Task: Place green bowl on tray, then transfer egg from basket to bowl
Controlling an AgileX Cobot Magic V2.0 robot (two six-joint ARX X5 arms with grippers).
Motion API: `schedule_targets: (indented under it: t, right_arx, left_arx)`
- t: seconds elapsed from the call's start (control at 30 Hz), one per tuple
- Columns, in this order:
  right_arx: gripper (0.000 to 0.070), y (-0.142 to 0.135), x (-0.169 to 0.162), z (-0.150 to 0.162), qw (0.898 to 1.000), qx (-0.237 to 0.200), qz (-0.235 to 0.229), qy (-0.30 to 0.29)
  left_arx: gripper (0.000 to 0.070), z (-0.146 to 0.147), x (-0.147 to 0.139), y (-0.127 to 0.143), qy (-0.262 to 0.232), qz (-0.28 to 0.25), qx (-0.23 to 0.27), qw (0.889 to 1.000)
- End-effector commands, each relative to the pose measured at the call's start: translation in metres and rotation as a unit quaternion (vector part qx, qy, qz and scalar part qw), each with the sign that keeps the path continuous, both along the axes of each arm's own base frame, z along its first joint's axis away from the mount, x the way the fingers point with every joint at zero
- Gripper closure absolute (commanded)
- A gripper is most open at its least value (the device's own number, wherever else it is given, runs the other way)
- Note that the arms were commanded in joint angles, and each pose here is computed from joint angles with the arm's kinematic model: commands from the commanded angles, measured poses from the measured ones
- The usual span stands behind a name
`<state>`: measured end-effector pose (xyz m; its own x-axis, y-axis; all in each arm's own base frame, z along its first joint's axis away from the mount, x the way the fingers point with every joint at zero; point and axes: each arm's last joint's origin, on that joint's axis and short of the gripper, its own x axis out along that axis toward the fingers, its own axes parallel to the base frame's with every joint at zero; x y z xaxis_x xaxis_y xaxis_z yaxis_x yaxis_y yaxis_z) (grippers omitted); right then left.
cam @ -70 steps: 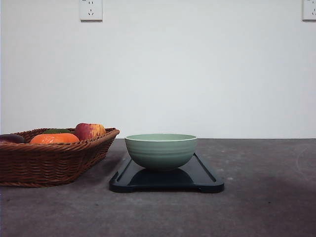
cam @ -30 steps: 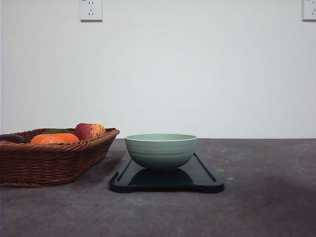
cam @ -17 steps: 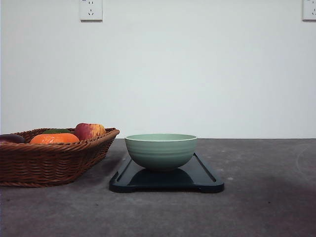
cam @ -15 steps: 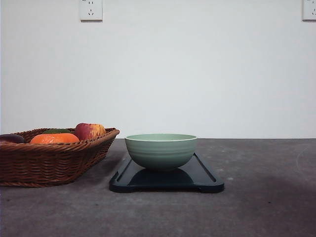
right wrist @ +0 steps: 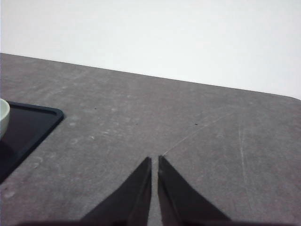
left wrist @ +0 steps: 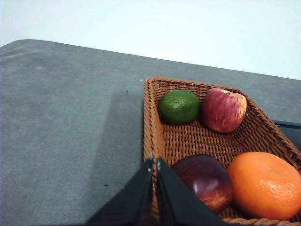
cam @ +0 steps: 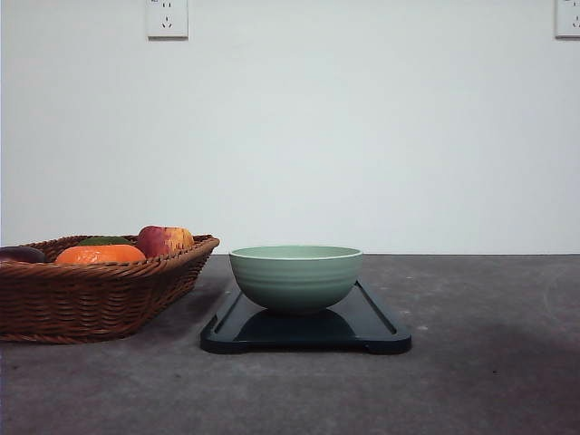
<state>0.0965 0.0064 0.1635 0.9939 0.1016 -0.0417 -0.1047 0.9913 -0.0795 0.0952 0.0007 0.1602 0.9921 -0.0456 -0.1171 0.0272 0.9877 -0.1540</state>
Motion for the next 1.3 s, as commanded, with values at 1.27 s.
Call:
schedule_targets:
  t: [1.27]
  right_arx:
    - [0.0683, 0.0001, 0.0004, -0.0004, 1.0, 0.0, 0.0, -0.003]
  left_arx:
    - [0.07, -0.0055, 0.0011, 0.0004, 0.004, 0.002, -0.001, 1.0]
